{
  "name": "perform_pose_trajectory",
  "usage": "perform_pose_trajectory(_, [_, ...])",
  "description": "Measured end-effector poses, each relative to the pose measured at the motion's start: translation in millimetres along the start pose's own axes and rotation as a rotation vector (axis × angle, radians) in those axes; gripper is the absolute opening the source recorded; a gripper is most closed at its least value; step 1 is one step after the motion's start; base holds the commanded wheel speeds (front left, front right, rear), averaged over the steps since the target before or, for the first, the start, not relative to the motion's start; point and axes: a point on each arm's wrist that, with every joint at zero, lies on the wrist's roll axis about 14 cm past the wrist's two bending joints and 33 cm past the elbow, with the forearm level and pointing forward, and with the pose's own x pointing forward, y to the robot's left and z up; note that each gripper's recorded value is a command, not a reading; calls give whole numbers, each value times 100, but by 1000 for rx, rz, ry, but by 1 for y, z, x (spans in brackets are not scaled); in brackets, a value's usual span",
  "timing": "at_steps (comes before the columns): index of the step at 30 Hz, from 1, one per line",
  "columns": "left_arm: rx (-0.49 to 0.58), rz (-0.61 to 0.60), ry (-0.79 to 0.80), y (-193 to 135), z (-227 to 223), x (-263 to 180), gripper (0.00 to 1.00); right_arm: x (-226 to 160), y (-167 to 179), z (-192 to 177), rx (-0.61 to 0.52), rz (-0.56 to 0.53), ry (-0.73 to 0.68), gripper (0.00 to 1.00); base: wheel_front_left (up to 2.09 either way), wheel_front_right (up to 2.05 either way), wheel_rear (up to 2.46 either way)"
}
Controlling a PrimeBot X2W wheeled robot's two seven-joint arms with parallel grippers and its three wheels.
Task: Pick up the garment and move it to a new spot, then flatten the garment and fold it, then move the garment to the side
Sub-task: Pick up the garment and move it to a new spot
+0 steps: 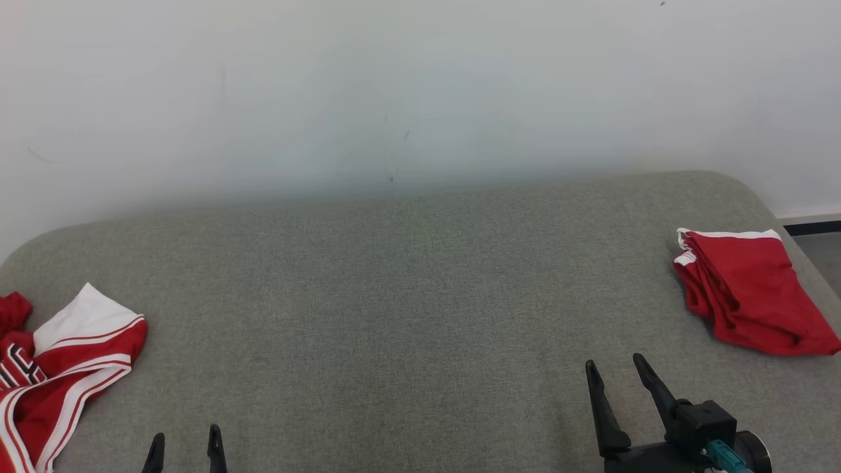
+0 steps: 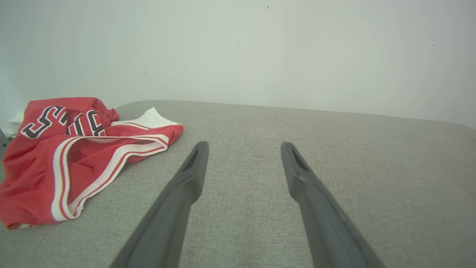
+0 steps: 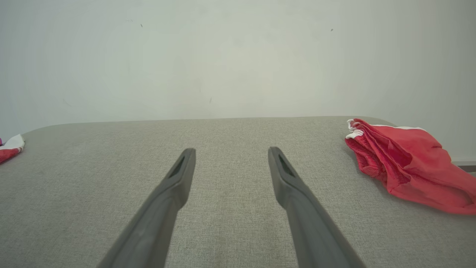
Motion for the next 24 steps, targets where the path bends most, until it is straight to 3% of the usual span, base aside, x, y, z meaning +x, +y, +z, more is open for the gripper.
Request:
perform_pose_trajectory(14, [1, 19, -11, 7, 3, 1, 100, 3, 8, -5, 10, 23, 19, 100, 0, 0, 0])
perform_pose_trajectory(24, [19, 150, -33, 49, 11, -20, 100, 16, 50, -10, 12, 154, 39, 100, 0, 0, 0])
